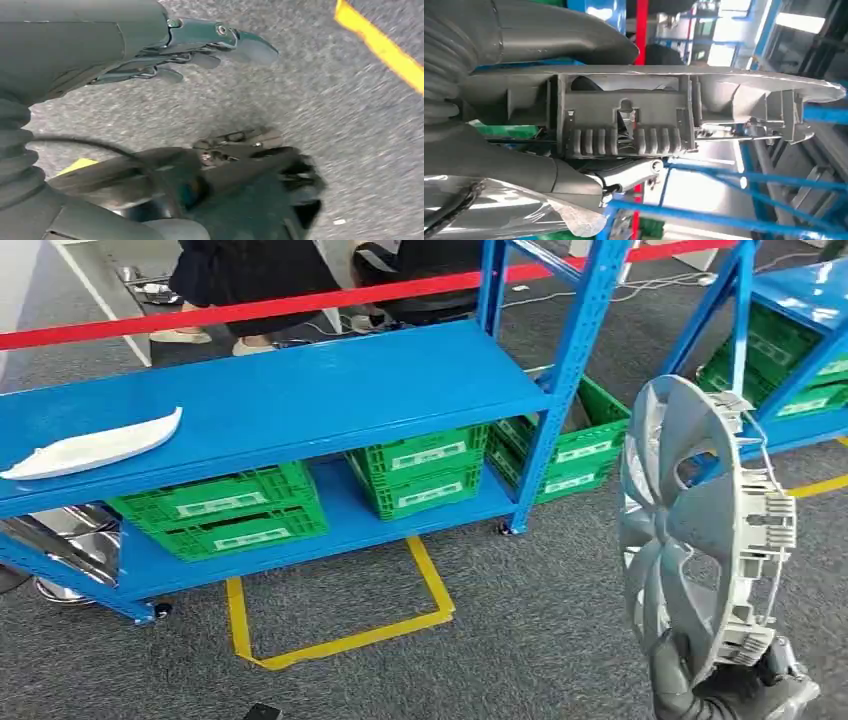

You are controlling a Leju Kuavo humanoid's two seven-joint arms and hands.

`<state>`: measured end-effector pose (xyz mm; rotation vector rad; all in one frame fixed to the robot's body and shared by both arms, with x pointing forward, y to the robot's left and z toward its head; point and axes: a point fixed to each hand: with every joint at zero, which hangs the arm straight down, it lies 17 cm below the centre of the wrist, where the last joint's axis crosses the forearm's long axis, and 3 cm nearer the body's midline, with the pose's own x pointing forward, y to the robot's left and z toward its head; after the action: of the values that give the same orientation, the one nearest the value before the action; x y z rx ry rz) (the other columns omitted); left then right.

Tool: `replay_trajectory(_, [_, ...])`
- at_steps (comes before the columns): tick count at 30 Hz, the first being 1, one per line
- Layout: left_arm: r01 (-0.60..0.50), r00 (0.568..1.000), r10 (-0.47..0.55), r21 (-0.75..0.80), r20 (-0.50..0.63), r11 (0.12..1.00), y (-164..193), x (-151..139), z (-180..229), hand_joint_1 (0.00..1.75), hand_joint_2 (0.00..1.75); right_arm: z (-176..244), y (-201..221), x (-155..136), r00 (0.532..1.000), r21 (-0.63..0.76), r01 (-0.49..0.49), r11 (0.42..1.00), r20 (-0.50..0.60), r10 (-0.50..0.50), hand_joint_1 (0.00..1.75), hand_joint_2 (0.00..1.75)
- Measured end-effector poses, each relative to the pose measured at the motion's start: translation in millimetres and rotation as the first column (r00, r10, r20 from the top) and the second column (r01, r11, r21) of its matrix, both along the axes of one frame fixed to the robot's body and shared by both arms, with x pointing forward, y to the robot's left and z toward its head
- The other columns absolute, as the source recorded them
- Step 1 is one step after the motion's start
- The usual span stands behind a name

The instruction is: Take the parts from the cabinet and place them on the table.

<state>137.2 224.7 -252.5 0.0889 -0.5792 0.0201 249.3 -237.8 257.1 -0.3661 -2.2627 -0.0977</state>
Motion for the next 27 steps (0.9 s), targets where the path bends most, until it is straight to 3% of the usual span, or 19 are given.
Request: replay_trajectory(27, [0.068, 0.997, -0.068, -0.006, 0.027, 0.998, -17.1, 14.2, 5.2, 0.00, 1.75, -6.5, -72.1, -14.2, 0.988, 0.031, 0.141, 0.990, -0.066, -0.138, 1.75, 1.75])
